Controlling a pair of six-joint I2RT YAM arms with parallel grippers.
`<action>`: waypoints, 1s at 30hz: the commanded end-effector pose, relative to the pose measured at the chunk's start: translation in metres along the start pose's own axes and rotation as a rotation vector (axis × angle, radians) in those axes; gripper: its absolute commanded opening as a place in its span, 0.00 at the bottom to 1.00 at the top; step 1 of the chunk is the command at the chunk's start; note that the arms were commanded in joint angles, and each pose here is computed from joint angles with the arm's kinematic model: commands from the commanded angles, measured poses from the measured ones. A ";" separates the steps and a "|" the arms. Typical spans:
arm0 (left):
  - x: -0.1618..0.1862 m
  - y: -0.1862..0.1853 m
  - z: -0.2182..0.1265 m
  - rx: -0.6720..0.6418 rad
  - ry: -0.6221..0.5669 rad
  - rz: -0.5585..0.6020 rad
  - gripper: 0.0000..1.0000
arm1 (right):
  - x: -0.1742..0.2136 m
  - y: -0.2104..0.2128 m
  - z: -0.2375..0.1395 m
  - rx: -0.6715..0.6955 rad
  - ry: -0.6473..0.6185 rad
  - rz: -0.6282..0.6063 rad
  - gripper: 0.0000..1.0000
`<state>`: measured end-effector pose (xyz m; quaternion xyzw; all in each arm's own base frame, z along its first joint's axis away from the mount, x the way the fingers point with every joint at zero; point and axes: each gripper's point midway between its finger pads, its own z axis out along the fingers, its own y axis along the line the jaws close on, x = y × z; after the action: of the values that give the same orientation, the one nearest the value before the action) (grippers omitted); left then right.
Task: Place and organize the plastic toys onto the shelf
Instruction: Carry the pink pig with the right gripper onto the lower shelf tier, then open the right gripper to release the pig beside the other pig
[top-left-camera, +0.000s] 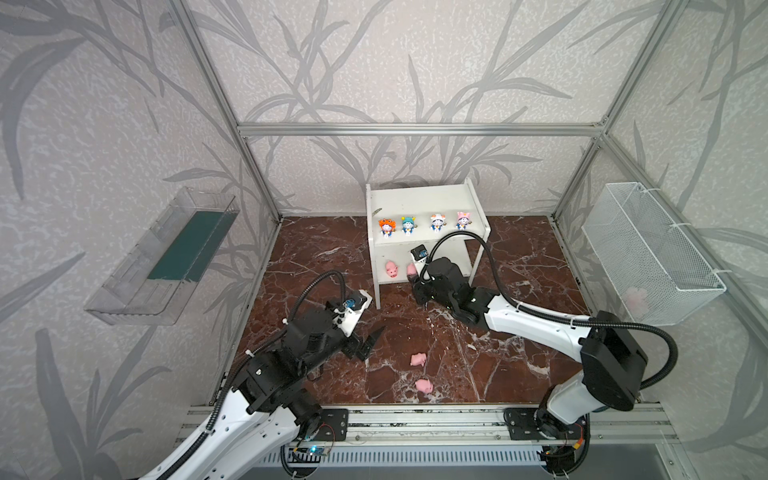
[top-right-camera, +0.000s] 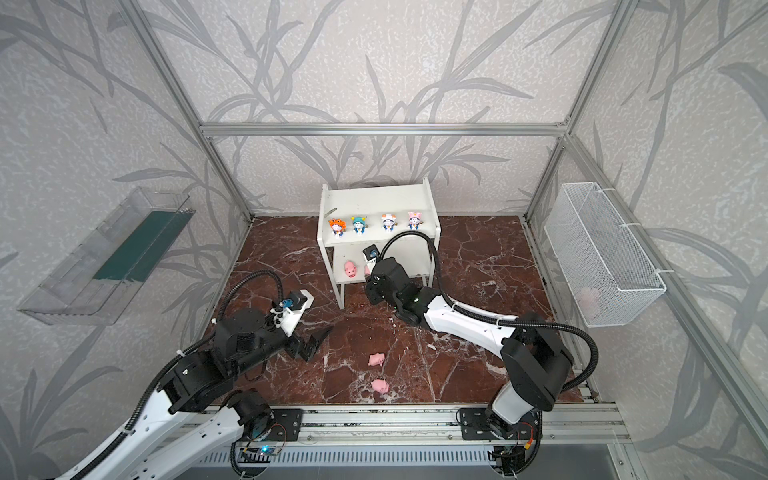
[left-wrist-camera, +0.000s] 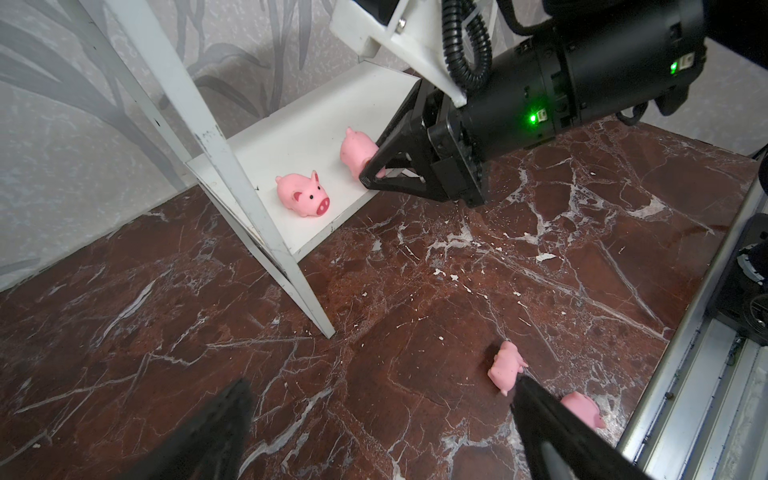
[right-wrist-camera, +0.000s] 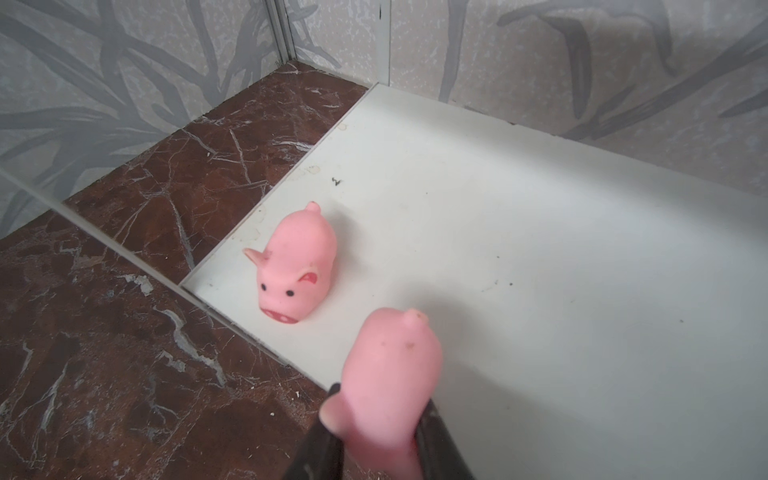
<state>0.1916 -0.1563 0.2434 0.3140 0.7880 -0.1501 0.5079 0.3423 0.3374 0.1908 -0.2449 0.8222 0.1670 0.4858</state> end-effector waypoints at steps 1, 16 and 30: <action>0.000 -0.002 0.000 0.007 -0.015 0.014 0.99 | -0.021 -0.004 0.004 0.029 -0.063 0.005 0.27; 0.000 -0.003 0.000 0.015 -0.017 0.013 0.99 | -0.015 -0.010 0.010 0.066 -0.060 0.008 0.42; 0.000 -0.004 0.001 0.020 -0.012 0.011 0.99 | -0.005 -0.016 -0.025 0.051 -0.069 0.019 0.56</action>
<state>0.1908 -0.1566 0.2431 0.3145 0.7868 -0.1524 0.5087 0.3428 0.3238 0.1855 -0.2300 0.8215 0.1477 0.5005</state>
